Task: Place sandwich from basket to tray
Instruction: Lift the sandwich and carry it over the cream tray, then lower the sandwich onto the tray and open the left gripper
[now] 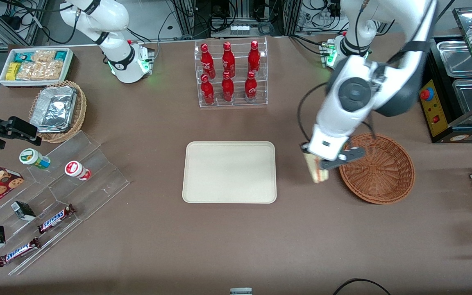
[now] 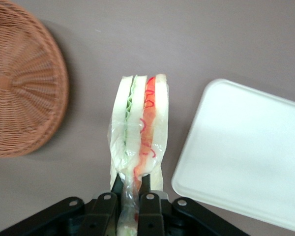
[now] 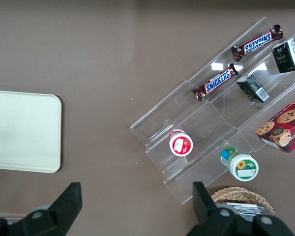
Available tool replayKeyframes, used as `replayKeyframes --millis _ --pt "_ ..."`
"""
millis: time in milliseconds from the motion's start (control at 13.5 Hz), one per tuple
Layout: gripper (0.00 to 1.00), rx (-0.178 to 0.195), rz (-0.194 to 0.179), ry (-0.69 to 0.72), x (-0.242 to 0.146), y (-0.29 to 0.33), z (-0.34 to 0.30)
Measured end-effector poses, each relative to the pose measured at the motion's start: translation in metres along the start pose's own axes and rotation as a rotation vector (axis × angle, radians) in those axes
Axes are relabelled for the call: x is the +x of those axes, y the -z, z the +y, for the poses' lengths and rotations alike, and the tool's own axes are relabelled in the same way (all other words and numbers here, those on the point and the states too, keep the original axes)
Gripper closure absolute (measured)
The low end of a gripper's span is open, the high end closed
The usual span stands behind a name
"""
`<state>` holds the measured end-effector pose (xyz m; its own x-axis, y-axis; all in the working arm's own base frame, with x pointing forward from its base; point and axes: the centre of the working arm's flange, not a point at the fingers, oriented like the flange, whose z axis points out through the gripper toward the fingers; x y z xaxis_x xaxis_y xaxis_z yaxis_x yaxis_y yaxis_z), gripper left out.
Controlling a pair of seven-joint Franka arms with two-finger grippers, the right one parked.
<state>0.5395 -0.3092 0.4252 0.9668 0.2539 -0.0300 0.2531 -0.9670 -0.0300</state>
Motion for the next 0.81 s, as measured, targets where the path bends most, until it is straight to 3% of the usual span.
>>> replayKeyframes --millis 296,519,815 --pt "0.85 -0.015 0.026 -0.096 -0.059 -0.04 0.077" --pt "0.85 -0.03 0.051 -0.136 -0.073 -0.074 0.105" --pt "0.85 -0.017 0.061 -0.196 -0.092 -0.13 0.131"
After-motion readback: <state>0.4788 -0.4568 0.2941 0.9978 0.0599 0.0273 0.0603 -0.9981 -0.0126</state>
